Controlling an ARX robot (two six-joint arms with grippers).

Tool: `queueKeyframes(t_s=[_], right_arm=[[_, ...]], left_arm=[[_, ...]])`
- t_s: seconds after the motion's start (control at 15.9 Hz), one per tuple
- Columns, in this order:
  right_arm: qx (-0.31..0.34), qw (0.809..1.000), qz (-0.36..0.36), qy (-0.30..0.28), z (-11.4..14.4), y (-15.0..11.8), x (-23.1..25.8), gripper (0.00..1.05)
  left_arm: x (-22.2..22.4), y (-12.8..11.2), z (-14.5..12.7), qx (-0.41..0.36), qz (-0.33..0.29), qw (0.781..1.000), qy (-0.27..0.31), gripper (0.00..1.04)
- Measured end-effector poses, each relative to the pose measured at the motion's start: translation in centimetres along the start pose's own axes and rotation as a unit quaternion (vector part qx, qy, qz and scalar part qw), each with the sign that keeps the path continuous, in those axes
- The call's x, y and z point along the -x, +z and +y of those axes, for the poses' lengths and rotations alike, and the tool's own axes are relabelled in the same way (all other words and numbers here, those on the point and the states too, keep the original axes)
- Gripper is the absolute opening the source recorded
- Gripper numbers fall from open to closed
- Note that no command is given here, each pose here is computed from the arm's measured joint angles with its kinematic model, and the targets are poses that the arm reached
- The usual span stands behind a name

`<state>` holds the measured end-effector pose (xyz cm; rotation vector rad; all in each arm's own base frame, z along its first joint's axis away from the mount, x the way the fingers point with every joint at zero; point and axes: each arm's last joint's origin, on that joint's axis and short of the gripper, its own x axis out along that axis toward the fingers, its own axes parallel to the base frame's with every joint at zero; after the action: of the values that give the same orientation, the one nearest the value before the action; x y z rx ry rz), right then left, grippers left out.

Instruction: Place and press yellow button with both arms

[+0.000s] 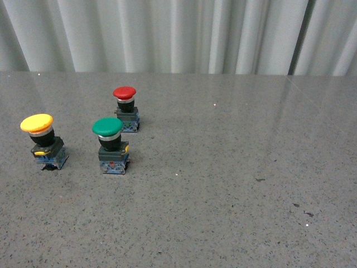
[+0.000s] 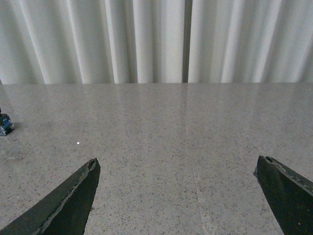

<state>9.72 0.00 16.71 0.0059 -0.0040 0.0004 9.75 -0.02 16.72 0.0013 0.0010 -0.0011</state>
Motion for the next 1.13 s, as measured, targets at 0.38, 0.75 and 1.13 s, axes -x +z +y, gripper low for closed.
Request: queueKeyframes(t_s=[0.38,0.75,1.13], right_arm=[[0.0,1.0,0.0,0.0,0.0,0.0,0.0,0.98],[0.0,1.0,0.0,0.0,0.0,0.0,0.0,0.98],[0.0,1.0,0.0,0.0,0.0,0.0,0.0,0.98]], left_arm=[[0.0,0.0,0.0,0.0,0.0,1.0,0.0,0.98],[0.0,0.0,0.0,0.0,0.0,1.0,0.0,0.98],[0.0,0.0,0.0,0.0,0.0,1.0,0.0,0.98]])
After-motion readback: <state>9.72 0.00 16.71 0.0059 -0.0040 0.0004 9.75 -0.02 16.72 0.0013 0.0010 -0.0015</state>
